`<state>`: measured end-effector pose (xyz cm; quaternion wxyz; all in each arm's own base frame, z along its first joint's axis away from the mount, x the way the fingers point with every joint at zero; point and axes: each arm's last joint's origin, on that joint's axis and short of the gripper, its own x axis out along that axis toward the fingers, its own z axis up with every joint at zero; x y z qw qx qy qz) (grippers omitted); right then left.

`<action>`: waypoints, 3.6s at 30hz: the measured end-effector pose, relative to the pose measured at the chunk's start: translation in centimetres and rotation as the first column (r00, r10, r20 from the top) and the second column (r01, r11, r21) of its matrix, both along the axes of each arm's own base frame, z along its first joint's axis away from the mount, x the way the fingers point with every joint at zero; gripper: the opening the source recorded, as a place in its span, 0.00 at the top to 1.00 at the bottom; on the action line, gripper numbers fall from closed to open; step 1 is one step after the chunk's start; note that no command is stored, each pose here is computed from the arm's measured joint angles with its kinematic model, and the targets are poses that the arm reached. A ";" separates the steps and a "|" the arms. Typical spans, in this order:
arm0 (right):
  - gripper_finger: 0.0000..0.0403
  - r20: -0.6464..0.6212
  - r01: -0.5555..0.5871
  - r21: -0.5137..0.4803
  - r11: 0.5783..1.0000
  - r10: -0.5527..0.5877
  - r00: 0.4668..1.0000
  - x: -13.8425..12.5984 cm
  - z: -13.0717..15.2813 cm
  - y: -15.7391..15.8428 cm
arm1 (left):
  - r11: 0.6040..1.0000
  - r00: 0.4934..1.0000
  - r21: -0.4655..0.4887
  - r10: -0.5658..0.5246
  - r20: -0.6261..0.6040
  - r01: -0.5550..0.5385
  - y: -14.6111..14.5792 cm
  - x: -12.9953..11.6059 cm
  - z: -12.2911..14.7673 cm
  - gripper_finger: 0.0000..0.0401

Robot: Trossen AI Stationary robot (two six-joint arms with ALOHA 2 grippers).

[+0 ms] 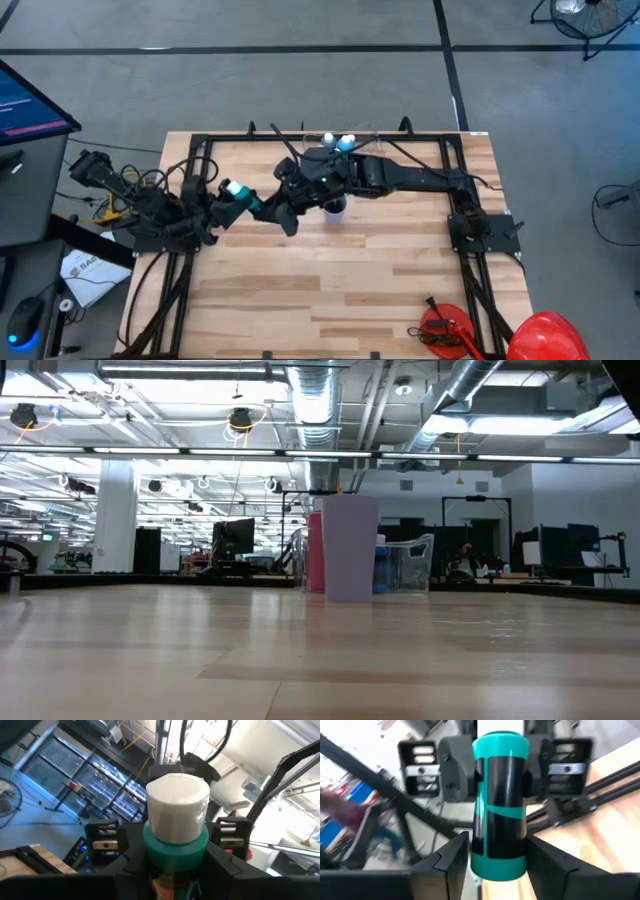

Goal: Pick & Place Paint Supplies
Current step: Put the green paint bottle into the transparent bin

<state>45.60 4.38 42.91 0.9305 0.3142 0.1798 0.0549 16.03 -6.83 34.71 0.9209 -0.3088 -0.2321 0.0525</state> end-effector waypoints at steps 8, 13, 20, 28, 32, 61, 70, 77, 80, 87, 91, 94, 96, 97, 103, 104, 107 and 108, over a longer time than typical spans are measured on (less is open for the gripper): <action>0.52 -0.039 -0.201 0.082 0.976 0.204 0.978 -0.2 -0.3 -0.8 | 0.995 0.993 0.020 -0.100 -0.057 0.102 -0.4 0.3 -0.7 0.72; 0.52 -0.101 -0.264 0.139 0.954 0.279 0.955 -1.7 0.2 -2.1 | 0.977 0.967 0.004 -0.211 -0.139 0.214 -0.6 0.3 -1.5 0.72; 0.54 -0.107 -0.295 0.176 0.939 0.316 0.943 -2.1 0.3 -3.6 | 0.920 0.895 -0.072 -0.390 -0.217 0.384 -1.5 0.9 -2.8 0.72; 0.51 -0.199 -0.305 0.203 0.931 0.344 0.918 -2.3 -0.9 -4.6 | 0.808 0.735 -0.213 -0.588 -0.338 0.549 -2.8 2.2 -5.1 0.71; 0.51 -0.208 -0.327 0.185 0.927 0.362 0.909 -2.4 -1.0 -4.1 | 0.752 0.647 -0.260 -0.656 -0.389 0.605 -3.6 3.1 -6.4 0.71; 0.51 -0.362 -0.468 0.225 0.854 0.519 0.774 2.4 -9.9 4.0 | 0.702 0.546 -0.332 -0.704 -0.453 0.630 -5.0 4.7 -8.7 0.71; 0.50 -0.262 -0.458 0.229 0.859 0.508 0.821 3.4 -9.1 3.9 | 0.702 0.547 -0.327 -0.704 -0.453 0.632 -5.0 4.7 -8.7 0.71; 0.51 -0.241 -0.444 0.240 0.863 0.497 0.834 3.6 -8.9 3.7 | 0.702 0.546 -0.328 -0.704 -0.454 0.632 -5.0 4.7 -8.6 0.71; 0.51 -0.241 -0.447 0.240 0.862 0.499 0.832 3.6 -8.9 3.9 | 0.701 0.545 -0.328 -0.705 -0.453 0.634 -5.1 4.7 -8.6 0.71; 0.51 -0.250 -0.439 0.233 0.868 0.489 0.836 3.5 -8.9 4.1 | 0.709 0.554 -0.324 -0.698 -0.454 0.627 -4.8 4.9 -8.6 0.71; 0.51 -0.252 -0.434 0.232 0.870 0.485 0.837 3.5 -8.9 4.1 | 0.723 0.571 -0.322 -0.685 -0.453 0.611 -4.4 5.1 -8.6 0.71; 0.51 -0.252 -0.434 0.232 0.871 0.485 0.838 3.5 -8.9 4.1 | 0.727 0.575 -0.321 -0.681 -0.453 0.607 -4.3 5.1 -8.6 0.71; 0.51 -0.252 -0.434 0.232 0.871 0.485 0.838 3.5 -8.9 4.1 | 0.727 0.576 -0.320 -0.681 -0.453 0.607 -4.3 5.1 -8.6 0.71; 0.51 -0.252 -0.434 0.231 0.871 0.485 0.838 3.5 -8.9 4.1 | 0.727 0.576 -0.320 -0.680 -0.454 0.607 -4.3 5.1 -8.6 0.71; 0.53 -0.253 -0.434 0.232 0.871 0.485 0.837 3.5 -9.0 4.0 | 0.733 0.582 -0.319 -0.675 -0.454 0.601 -4.2 5.2 -8.6 0.71; 0.55 -0.255 -0.433 0.232 0.871 0.484 0.837 3.5 -9.0 4.0 | 0.733 0.582 -0.319 -0.675 -0.454 0.601 -4.2 5.2 -8.6 0.71; 0.60 -0.271 -0.430 0.231 0.873 0.482 0.833 3.4 -9.1 4.0 | 0.736 0.586 -0.318 -0.671 -0.454 0.597 -4.2 5.2 -8.6 0.71; 0.62 -0.277 -0.429 0.231 0.873 0.481 0.832 3.4 -9.2 4.0 | 0.738 0.587 -0.318 -0.669 -0.455 0.595 -4.2 5.2 -8.6 0.71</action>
